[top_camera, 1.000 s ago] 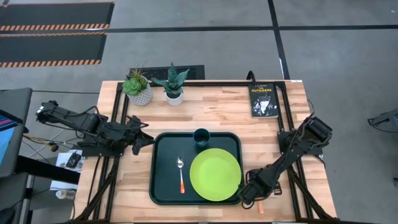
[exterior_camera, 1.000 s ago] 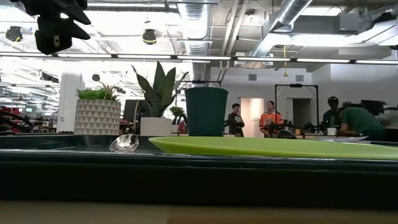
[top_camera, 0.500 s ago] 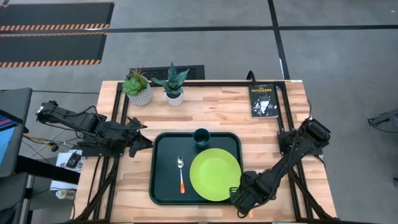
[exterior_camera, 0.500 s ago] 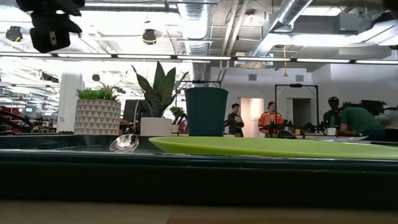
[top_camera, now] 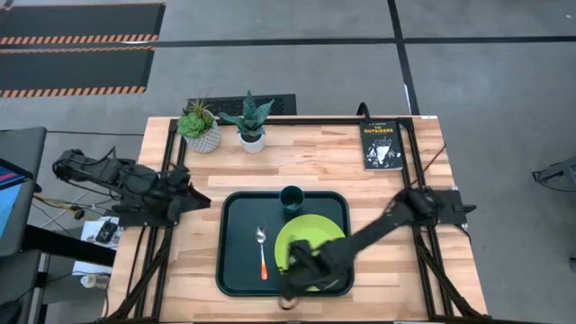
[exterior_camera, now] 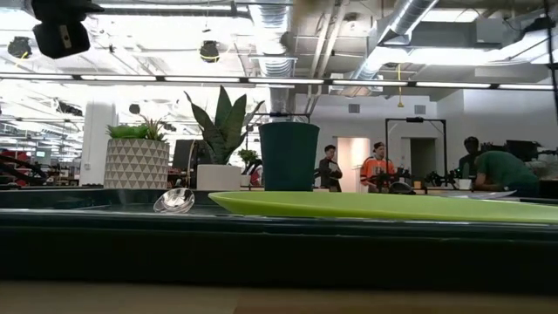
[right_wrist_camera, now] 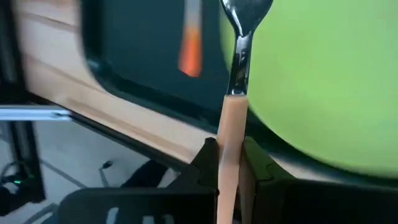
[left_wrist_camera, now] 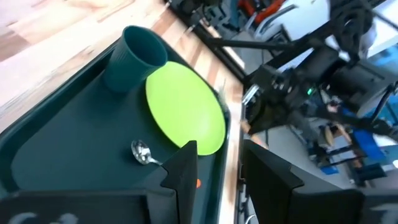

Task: Pick and place plate/cup/fork/spoon on tray
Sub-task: Put the light orange fork on the black tray to the left of the orange spoon

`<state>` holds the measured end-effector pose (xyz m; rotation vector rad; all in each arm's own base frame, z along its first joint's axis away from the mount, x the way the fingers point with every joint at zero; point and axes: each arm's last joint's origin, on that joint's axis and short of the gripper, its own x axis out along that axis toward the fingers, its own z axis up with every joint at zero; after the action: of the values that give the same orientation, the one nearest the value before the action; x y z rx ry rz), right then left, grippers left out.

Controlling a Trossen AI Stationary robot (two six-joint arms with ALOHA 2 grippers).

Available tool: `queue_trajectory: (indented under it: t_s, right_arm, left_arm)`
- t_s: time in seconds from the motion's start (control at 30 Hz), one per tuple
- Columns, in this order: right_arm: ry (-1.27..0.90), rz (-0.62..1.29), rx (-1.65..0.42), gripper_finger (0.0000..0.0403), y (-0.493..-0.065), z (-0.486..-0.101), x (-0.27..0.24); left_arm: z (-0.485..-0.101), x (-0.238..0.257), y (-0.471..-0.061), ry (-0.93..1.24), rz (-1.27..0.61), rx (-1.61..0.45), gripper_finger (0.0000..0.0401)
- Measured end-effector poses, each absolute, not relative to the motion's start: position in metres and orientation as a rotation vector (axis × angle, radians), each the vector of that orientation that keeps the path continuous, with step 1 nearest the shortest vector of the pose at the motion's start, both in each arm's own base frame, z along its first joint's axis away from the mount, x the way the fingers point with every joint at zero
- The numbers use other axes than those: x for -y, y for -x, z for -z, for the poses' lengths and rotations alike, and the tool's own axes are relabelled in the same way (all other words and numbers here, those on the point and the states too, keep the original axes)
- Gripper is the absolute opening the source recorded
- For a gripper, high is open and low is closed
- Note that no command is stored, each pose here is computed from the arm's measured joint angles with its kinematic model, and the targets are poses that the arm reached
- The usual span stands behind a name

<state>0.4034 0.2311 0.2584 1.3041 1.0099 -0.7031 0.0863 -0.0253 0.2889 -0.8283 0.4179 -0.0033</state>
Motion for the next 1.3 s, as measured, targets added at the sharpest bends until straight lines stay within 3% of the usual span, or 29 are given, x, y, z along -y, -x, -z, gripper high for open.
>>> queue_trajectory:
  t_s: [0.2, 0.4, 0.87, 1.3]
  right_arm:
    - [-1.271, 0.628, -0.919, 0.0024, -0.465, -0.249, -0.209]
    - [-1.339, 0.551, -0.819, 0.0032, -0.5, -0.221, -0.193]
    - [-1.322, 0.551, -0.857, 0.0031, -0.521, -0.177, -0.176]
    - [-1.306, 0.607, -0.892, 0.0037, -0.519, -0.174, -0.17]
  left_arm:
    - [-0.29, 0.022, -0.078, 0.836, 0.008, -0.389, 0.0112]
    - [-0.288, 0.021, -0.075, 0.825, -0.012, -0.408, 0.0112]
    - [-0.284, 0.02, -0.074, 0.807, -0.037, -0.438, 0.0112]
    - [-0.283, 0.019, -0.073, 0.773, -0.071, -0.436, 0.0112]
